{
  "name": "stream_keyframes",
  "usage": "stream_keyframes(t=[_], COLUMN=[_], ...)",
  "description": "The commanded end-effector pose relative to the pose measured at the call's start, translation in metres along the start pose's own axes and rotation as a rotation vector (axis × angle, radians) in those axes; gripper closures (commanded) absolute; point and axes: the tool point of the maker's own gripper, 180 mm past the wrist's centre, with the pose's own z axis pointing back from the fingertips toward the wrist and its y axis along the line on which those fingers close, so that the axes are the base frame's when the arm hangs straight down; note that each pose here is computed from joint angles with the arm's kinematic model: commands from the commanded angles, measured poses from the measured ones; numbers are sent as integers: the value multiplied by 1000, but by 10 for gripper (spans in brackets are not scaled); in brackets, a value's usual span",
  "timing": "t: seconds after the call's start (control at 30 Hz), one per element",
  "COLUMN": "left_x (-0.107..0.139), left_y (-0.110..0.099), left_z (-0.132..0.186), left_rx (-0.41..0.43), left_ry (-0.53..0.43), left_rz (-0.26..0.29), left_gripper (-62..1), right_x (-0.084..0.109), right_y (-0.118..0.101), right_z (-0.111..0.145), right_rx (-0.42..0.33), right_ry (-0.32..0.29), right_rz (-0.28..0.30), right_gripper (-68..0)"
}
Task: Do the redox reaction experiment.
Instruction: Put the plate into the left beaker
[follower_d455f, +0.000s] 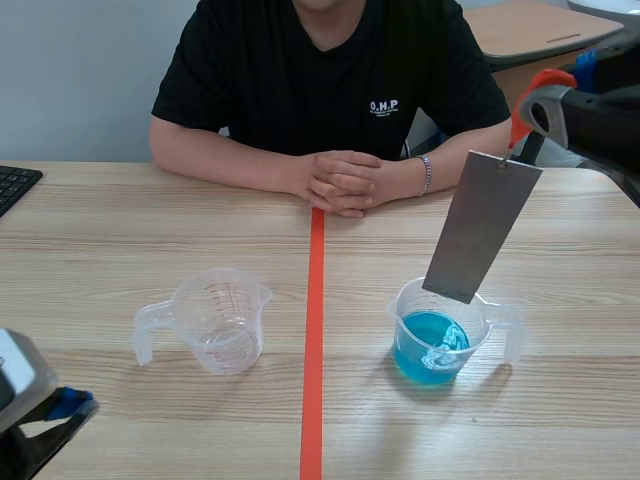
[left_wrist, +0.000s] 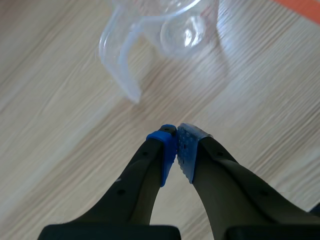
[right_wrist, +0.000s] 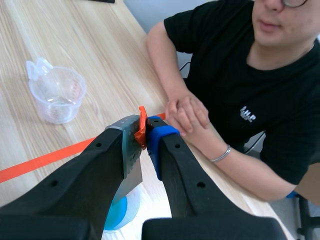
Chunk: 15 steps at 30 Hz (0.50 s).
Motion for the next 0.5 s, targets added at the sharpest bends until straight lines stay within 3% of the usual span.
stream_keyframes(t=[0.0,0.17,0.47], left_x=[0,-29,-62], left_y=[0,4,-26], left_z=[4,27,54], left_rx=[26,110,163], left_ry=[-9,78,192], left_rz=[44,137,305], left_gripper=[-44,-44,-44], right_x=[15,23,37], right_y=[-4,-7,1], right_z=[0,-3,-19], right_rx=[4,0,49], right_ry=[-45,-75,-125], right_rz=[37,53,72], right_gripper=[-15,-15,-15])
